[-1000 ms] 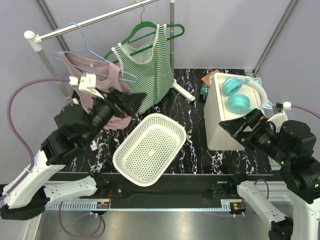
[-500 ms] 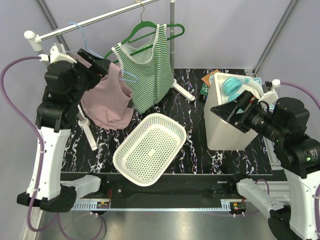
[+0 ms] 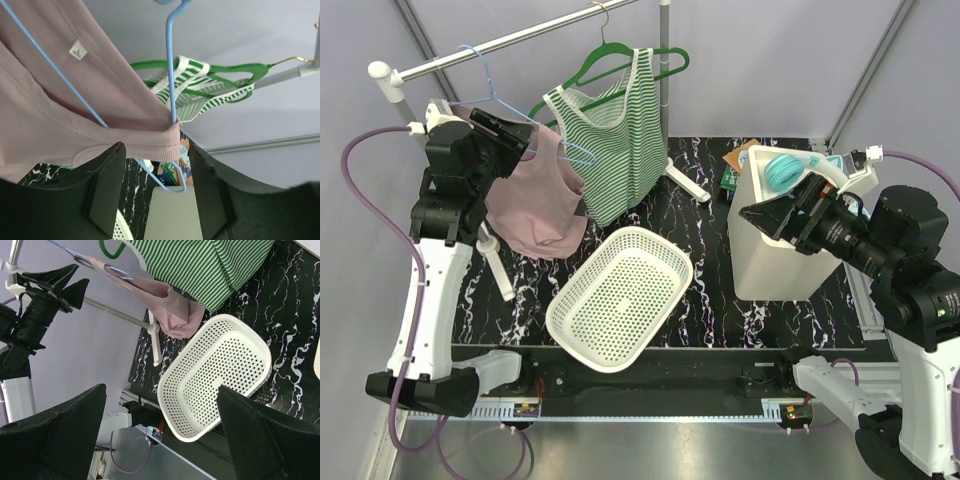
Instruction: Remove the tank top from the hanger
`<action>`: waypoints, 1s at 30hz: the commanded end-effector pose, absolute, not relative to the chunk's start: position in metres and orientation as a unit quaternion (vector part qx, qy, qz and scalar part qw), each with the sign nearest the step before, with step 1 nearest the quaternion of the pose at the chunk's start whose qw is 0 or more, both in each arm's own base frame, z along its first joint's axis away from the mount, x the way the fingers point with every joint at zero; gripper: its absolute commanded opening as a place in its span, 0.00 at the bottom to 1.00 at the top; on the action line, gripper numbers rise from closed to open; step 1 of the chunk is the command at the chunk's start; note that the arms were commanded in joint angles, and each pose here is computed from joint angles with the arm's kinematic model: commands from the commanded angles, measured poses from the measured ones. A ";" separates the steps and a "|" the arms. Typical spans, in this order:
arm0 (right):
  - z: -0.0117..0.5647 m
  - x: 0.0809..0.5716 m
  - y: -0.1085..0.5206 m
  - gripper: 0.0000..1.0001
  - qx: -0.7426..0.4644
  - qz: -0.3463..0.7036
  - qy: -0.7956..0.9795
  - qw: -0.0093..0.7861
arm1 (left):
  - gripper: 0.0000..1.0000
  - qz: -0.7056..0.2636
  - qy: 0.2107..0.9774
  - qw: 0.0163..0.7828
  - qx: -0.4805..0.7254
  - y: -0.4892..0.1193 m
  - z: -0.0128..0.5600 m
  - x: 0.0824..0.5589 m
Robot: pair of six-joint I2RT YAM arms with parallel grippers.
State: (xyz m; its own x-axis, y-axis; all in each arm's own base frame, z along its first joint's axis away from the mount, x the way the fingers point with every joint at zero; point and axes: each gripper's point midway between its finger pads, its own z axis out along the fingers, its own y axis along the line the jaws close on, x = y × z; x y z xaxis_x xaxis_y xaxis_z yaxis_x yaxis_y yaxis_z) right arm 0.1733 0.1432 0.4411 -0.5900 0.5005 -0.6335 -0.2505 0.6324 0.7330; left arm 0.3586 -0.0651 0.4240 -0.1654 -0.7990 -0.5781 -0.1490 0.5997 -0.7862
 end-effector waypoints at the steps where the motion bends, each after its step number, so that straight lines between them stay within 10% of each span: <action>1: 0.452 0.176 0.146 1.00 0.053 0.427 0.775 0.463 | 0.55 -0.319 0.663 0.592 -0.329 -0.063 0.447 0.374; 11: 0.450 0.181 0.146 1.00 0.042 0.415 0.778 0.469 | 0.44 -0.330 0.641 0.612 -0.326 -0.064 0.457 0.409; 20: 0.452 0.180 0.143 0.99 0.044 0.410 0.775 0.478 | 0.08 -0.324 0.637 0.627 -0.309 -0.062 0.473 0.412; 30: 0.449 0.181 0.152 1.00 0.031 0.426 0.779 0.458 | 0.00 -0.363 0.620 0.648 -0.253 -0.075 0.512 0.374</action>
State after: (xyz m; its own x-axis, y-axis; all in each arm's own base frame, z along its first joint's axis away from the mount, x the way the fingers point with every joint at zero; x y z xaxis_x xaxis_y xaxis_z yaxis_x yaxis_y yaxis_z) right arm 0.1797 0.1445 0.4358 -0.5916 0.4594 -0.6626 -0.2721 0.6598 0.7004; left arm 0.4100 -0.0676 0.4412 -0.0999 -0.7882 -0.6072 -0.0489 0.6134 -0.7882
